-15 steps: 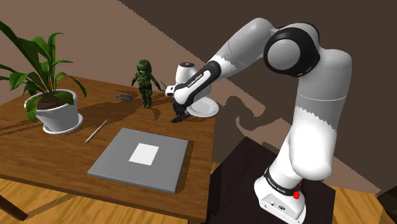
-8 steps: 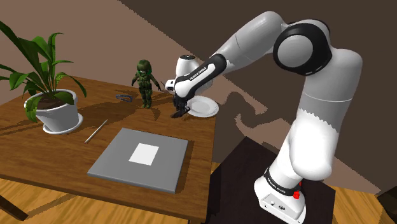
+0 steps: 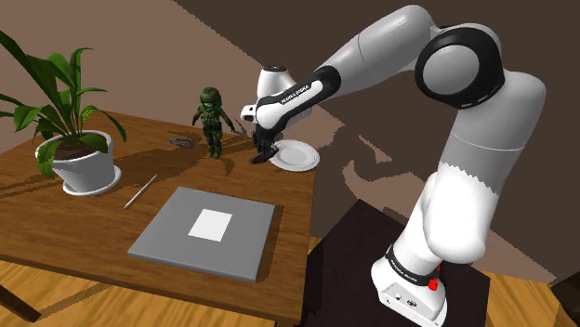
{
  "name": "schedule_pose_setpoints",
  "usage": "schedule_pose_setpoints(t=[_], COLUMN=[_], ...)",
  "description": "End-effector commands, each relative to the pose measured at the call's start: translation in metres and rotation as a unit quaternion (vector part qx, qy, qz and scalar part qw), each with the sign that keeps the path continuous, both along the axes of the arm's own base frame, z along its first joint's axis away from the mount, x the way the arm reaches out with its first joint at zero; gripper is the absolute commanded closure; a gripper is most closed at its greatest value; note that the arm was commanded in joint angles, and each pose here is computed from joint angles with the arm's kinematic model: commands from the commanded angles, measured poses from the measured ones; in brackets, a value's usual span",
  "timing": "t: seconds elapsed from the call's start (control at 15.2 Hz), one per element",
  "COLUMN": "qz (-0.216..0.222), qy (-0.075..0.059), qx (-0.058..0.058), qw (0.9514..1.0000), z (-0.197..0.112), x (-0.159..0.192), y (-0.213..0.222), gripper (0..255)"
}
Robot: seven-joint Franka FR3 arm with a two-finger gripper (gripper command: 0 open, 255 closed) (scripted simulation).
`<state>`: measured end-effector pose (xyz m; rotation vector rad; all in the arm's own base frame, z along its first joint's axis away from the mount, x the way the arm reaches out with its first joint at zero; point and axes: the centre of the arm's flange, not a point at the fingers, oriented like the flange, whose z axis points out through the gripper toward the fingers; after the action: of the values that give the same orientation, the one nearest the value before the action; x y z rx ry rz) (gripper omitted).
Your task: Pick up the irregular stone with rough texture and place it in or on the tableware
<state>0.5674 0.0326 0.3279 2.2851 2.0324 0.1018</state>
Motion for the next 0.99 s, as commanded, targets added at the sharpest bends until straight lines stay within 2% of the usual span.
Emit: schedule_pose_setpoints(t=[0.0, 0.92], qz=[0.000, 0.000], qy=[0.000, 0.000], qx=[0.000, 0.000], qw=[1.0000, 1.0000], z=[0.010, 0.011], x=[0.000, 0.002], y=[-0.001, -0.186], gripper=[255, 255])
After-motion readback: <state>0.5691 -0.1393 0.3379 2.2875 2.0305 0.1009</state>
